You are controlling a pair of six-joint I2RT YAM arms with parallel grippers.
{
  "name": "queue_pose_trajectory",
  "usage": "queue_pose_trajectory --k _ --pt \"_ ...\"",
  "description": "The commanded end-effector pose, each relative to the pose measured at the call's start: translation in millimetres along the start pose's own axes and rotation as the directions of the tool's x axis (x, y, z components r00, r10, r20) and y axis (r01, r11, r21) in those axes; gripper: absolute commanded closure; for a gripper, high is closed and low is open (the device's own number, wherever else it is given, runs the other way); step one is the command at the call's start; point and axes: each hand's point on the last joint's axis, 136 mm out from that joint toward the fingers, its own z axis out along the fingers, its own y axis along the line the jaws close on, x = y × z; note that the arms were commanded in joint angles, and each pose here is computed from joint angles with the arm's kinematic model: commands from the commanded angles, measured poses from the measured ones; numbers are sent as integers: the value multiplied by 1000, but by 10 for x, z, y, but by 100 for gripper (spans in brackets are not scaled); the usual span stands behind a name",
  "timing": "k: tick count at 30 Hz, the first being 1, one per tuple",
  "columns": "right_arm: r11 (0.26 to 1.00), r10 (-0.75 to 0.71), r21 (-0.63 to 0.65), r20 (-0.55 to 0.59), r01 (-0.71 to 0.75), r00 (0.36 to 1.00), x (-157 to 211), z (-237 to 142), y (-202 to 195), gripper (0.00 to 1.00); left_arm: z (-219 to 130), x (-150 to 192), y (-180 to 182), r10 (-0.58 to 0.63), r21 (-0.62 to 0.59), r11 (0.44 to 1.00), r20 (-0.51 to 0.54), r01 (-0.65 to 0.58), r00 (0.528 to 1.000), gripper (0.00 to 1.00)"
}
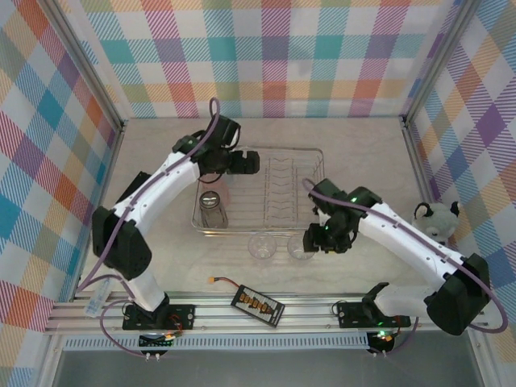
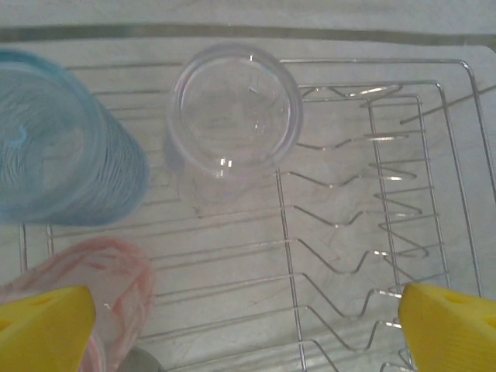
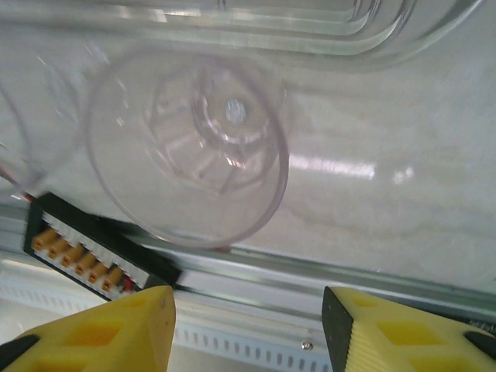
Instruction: Load the cups into the dish rack
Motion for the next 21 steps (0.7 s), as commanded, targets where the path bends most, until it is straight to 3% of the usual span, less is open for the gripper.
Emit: queue_pose_trajectory --k 1,6,11,21 --pt "994 96 53 11 -96 995 29 123 -89 48 -346 -198 -155 -70 132 990 185 46 980 0" --pt "990 90 102 107 -101 990 -137 93 -107 51 -605 -101 -131 -113 215 975 290 50 950 0" --pt "992 80 92 100 -89 992 -253 255 -20 53 -735 -11 -76 -147 260 964 362 52 921 0" --pt "990 42 131 87 -53 995 -341 424 24 65 -657 202 29 -180 256 962 331 96 926 0"
